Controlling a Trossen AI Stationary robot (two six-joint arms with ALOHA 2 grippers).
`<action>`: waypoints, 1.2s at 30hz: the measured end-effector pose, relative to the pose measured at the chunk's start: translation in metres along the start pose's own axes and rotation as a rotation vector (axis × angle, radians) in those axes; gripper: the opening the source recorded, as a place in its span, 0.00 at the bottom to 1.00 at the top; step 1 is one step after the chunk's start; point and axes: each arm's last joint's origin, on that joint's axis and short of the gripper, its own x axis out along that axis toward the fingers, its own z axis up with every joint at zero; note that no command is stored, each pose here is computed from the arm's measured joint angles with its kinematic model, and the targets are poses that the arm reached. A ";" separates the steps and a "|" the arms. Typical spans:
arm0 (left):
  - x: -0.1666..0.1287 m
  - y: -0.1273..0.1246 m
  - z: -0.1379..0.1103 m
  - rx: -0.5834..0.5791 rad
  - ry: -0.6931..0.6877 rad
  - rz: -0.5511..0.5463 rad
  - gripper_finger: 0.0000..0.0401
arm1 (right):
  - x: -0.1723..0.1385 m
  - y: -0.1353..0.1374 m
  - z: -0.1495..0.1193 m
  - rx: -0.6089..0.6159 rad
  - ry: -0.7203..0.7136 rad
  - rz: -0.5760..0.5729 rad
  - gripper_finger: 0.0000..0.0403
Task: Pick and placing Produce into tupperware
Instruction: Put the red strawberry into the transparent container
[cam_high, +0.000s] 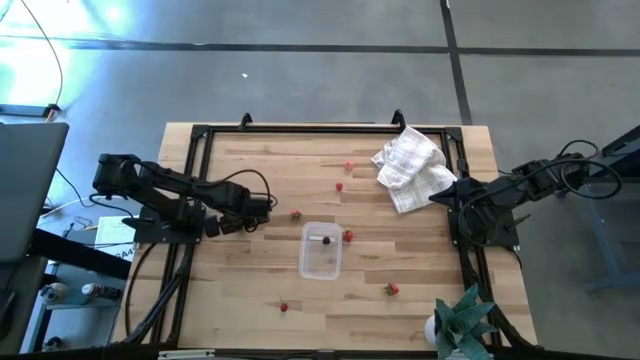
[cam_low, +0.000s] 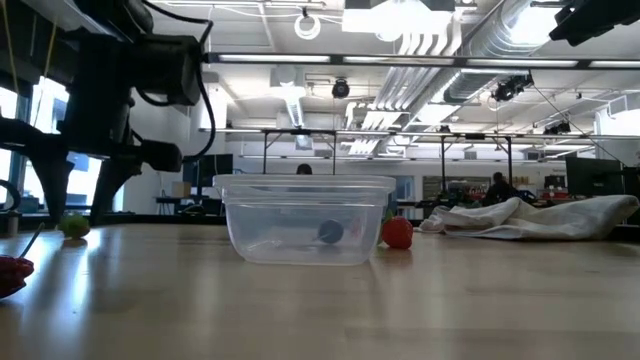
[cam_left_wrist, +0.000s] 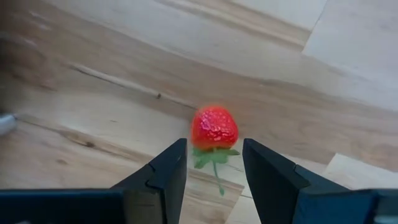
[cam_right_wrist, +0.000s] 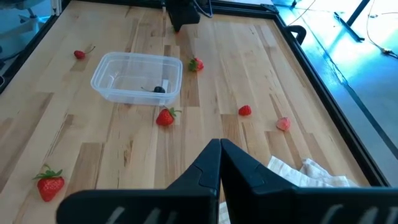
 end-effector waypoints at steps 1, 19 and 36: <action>0.000 0.000 0.000 0.000 0.006 0.003 0.36 | 0.000 0.000 0.000 -0.001 0.000 0.000 0.00; 0.015 0.003 0.002 -0.002 0.011 -0.007 0.36 | 0.000 0.000 0.000 0.000 0.000 0.000 0.00; 0.015 0.006 0.005 0.003 -0.072 0.006 0.36 | 0.000 0.000 0.000 -0.001 0.000 0.000 0.00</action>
